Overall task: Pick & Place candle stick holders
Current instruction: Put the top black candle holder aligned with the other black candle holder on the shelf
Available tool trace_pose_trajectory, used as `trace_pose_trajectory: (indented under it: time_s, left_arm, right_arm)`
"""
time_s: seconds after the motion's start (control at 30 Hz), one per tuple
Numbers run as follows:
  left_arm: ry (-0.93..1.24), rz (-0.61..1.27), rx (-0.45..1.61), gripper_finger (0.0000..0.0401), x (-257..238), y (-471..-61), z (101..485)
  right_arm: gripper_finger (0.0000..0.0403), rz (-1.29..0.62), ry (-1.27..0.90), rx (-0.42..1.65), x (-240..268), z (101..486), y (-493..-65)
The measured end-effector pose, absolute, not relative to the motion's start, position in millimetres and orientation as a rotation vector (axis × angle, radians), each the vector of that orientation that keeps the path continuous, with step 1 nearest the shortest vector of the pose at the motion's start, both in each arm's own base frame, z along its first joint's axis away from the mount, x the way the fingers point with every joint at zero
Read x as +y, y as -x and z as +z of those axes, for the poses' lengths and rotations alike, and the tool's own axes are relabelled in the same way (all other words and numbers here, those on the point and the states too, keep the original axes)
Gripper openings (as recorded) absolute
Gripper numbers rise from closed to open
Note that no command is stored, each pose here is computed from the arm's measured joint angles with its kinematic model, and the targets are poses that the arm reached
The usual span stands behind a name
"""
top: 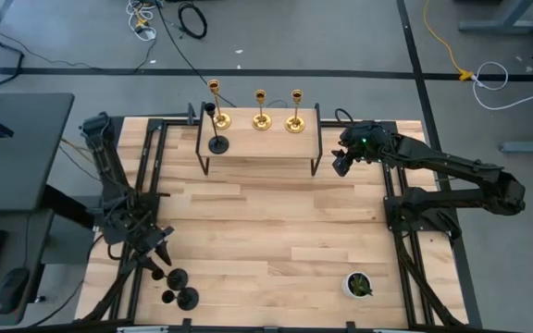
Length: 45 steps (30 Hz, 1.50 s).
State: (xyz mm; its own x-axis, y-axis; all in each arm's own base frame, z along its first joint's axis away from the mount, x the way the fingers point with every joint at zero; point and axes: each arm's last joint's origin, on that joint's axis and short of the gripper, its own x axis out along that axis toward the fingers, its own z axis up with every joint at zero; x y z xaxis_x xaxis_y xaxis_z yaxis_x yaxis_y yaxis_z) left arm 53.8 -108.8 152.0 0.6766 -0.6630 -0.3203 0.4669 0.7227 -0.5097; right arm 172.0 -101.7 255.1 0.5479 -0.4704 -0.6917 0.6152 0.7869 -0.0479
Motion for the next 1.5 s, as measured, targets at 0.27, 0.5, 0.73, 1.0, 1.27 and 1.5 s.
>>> trace_pose_trajectory:
  time_s: [0.27, 0.5, 0.73, 1.0, 1.27, 1.5]
  left_arm:
    - [0.365, -0.629, 0.422, 0.0156, -110.6, -54.1, 151.5]
    - [0.353, -0.692, 0.428, 0.0156, -120.6, -56.0, 150.6]
    - [0.301, -0.751, 0.342, 0.0156, -132.4, -59.6, 153.7]
    - [0.244, -0.688, 0.292, 0.0156, -139.5, -64.7, 149.2]
    - [0.206, -0.700, 0.293, 0.0141, -142.7, -65.5, 145.9]
    - [0.150, -0.696, 0.257, 0.0073, -142.6, -65.9, 147.1]
  right_arm:
    - [0.0194, -0.648, -0.210, 0.752, -101.7, 255.1, -172.0]
    - [0.0194, -0.646, -0.204, 0.754, -101.7, 255.0, -172.1]
    - [0.0194, -0.646, -0.204, 0.754, -101.7, 255.0, -172.0]
    - [0.0194, -0.646, -0.204, 0.753, -101.8, 255.1, -172.1]
    - [0.0194, -0.645, -0.198, 0.747, -102.0, 255.6, -172.5]
    - [0.0194, -0.646, -0.200, 0.746, -102.0, 255.6, -172.6]
